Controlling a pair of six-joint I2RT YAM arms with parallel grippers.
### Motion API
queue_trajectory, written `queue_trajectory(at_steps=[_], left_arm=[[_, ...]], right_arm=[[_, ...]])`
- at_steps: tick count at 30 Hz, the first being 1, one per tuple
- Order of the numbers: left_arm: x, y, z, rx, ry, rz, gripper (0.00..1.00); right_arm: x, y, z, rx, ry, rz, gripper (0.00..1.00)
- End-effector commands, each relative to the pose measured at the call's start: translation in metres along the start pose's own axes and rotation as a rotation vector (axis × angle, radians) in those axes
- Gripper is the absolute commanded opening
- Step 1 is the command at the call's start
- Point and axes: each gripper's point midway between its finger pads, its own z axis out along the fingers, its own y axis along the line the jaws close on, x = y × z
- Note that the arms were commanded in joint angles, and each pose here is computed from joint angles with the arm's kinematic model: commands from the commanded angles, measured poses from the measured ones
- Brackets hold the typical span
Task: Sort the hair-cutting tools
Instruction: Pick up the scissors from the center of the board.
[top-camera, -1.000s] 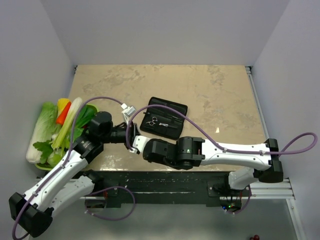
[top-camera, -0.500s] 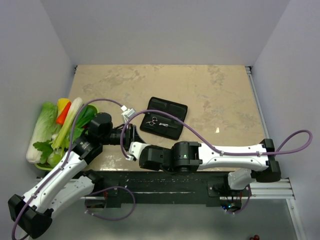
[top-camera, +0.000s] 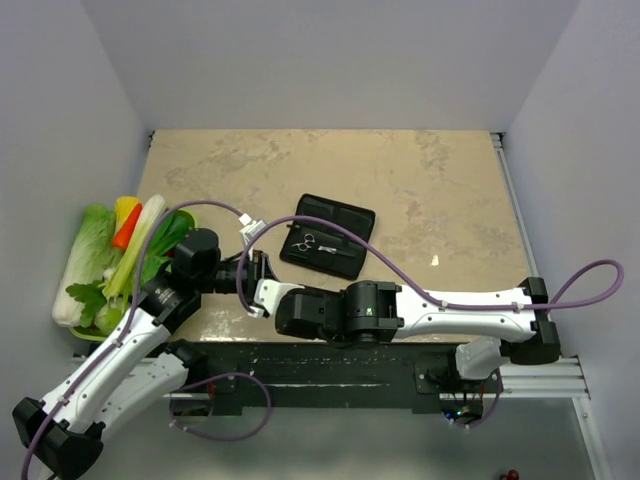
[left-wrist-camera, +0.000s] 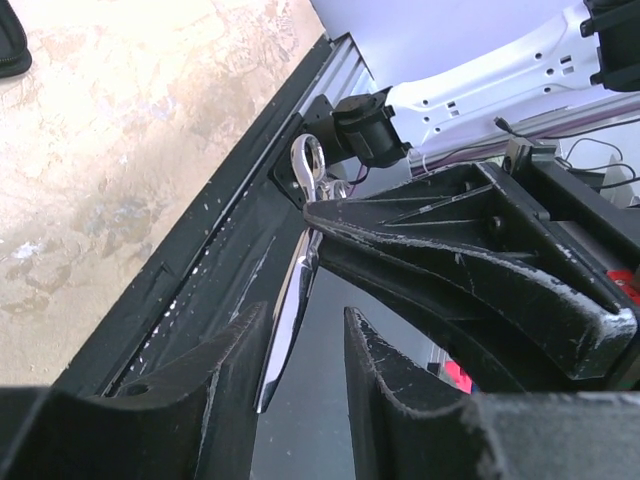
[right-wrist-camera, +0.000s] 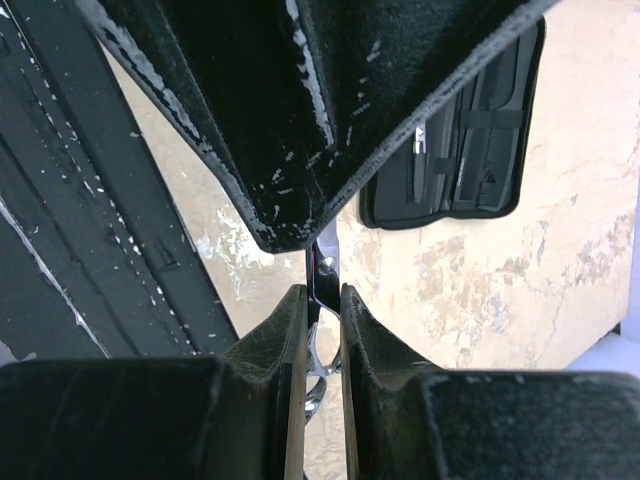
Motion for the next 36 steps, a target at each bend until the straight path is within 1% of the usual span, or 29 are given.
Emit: queue_trajectory(at_steps=[1,3,4,6,9,10,12,13,21,23,25,27,28,31,34,36], left_arm=[[0.004,-0.009,-0.003,0.034,0.021,0.011,0.39],[0.004,-0.009,-0.003,0.035,0.019,0.013,0.35],[0.004,-0.010,-0.003,0.039,0.022,0.015,0.30],[0.003,-0.010,-0.003,0.044,0.025,0.016,0.27],[0.003,-0.011,-0.002,0.049,0.026,0.018,0.20],[0.002,-0.012,-0.003,0.052,0.025,0.023,0.14],[0.003,-0.011,-0.002,0.048,0.027,0.022,0.06],[0.003,-0.009,-0.002,0.046,0.028,0.021,0.00],[0.003,-0.009,-0.001,0.047,0.031,0.028,0.00],[0.004,-0.008,-0.002,0.040,0.027,0.035,0.00],[0.005,-0.007,-0.002,0.038,0.025,0.041,0.00],[0.006,-0.007,-0.003,0.038,0.027,0.046,0.00],[0.006,-0.007,-0.003,0.039,0.026,0.047,0.00],[0.006,-0.011,-0.005,0.047,0.028,0.056,0.00],[0.003,-0.019,-0.009,0.049,0.030,0.085,0.00],[-0.002,-0.028,-0.013,0.059,0.024,0.115,0.00]], right_arm=[[-0.020,-0.008,-0.005,0.029,-0.059,0.016,0.00],[-0.020,-0.005,-0.004,0.019,-0.057,0.013,0.00],[-0.020,-0.005,-0.004,0.019,-0.056,0.010,0.00],[-0.020,-0.004,-0.002,0.017,-0.053,0.009,0.00],[-0.018,-0.003,-0.002,0.014,-0.051,0.007,0.00],[-0.018,-0.003,-0.002,0.014,-0.052,0.006,0.00],[-0.019,-0.003,-0.002,0.012,-0.053,0.008,0.00],[-0.018,-0.002,-0.001,0.008,-0.051,0.004,0.00],[-0.015,0.000,-0.001,0.005,-0.046,-0.010,0.00],[-0.016,0.000,-0.003,0.002,-0.053,-0.003,0.19],[-0.019,-0.001,-0.007,-0.003,-0.070,0.009,0.33],[-0.024,-0.009,-0.016,0.002,-0.109,0.040,0.44],[-0.026,-0.011,-0.020,0.003,-0.121,0.047,0.56],[-0.027,-0.027,-0.040,0.021,-0.148,0.087,0.64],[-0.018,-0.043,-0.054,0.054,-0.143,0.104,0.67],[-0.013,-0.050,-0.063,0.071,-0.168,0.170,0.68]])
